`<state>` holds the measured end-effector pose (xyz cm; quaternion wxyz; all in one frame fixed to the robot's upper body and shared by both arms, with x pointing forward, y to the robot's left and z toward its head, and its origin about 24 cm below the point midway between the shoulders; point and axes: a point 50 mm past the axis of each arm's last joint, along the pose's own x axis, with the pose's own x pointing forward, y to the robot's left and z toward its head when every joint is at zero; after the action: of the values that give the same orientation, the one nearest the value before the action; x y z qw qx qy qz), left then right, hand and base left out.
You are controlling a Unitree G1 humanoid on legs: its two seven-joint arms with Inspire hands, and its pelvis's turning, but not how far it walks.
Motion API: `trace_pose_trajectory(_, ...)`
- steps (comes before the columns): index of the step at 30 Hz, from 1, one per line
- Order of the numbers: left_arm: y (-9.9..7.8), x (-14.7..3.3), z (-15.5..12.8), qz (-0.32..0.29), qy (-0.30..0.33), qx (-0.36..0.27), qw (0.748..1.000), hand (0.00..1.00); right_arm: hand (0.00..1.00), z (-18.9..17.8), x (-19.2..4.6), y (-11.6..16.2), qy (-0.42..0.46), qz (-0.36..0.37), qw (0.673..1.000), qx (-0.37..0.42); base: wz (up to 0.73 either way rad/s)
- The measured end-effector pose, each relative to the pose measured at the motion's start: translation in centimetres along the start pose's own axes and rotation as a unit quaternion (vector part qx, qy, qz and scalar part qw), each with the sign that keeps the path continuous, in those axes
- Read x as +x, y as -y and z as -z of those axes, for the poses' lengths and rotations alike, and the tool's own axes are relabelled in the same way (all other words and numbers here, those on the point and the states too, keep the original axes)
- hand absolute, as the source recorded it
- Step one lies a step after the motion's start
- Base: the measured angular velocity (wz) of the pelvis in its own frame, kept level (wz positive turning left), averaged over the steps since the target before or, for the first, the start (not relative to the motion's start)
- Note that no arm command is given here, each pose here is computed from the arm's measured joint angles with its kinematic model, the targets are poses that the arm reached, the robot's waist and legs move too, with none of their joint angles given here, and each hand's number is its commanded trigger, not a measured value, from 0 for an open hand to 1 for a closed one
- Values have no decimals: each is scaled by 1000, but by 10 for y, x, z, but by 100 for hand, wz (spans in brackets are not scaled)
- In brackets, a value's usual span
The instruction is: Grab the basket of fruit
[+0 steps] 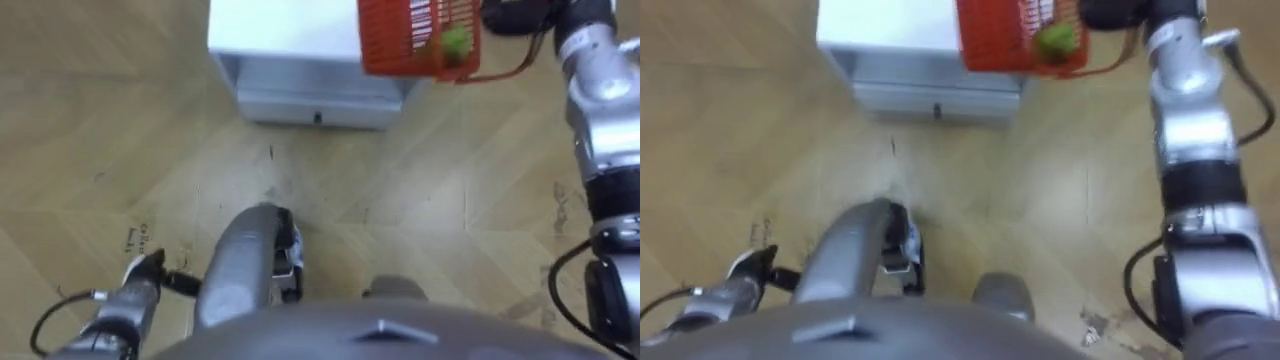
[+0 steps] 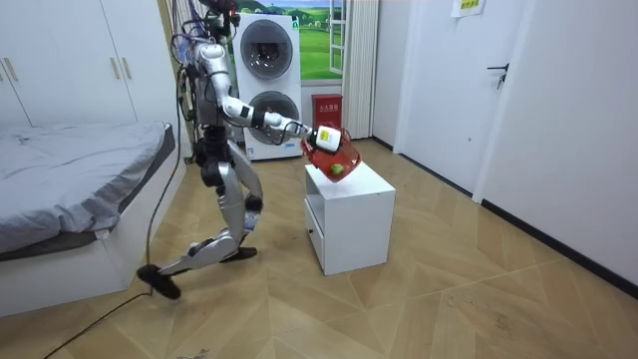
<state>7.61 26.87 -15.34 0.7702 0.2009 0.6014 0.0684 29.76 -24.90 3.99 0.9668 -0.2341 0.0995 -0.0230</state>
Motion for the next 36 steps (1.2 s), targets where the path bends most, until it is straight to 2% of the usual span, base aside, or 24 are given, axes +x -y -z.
trace_pose_trajectory(6,-18,0,-2,-37,8,-17,999,0,100,-20,-2,-1,48,-2,999,-1,-6)
trace_pose_trajectory(9,-13,-1,7,-29,1,-19,999,0,100,-25,-2,-9,53,-18,998,10,-16)
trace_pose_trajectory(12,-5,-2,-2,-18,21,-23,999,0,100,-26,-1,6,54,-9,998,19,5)
trace_pose_trajectory(14,3,-3,10,-9,3,-16,1000,0,100,-26,-2,4,53,-30,998,14,-30)
trace_pose_trajectory(20,4,-4,20,-6,-19,25,999,0,100,-58,-8,2,114,-49,992,-38,-1)
trace_pose_trajectory(28,12,-6,25,19,-25,55,998,0,100,-66,-12,-4,119,-104,986,-58,-2)
trace_pose_trajectory(36,15,-9,42,44,-49,51,996,0,100,-66,-13,-5,111,-121,983,-77,0)
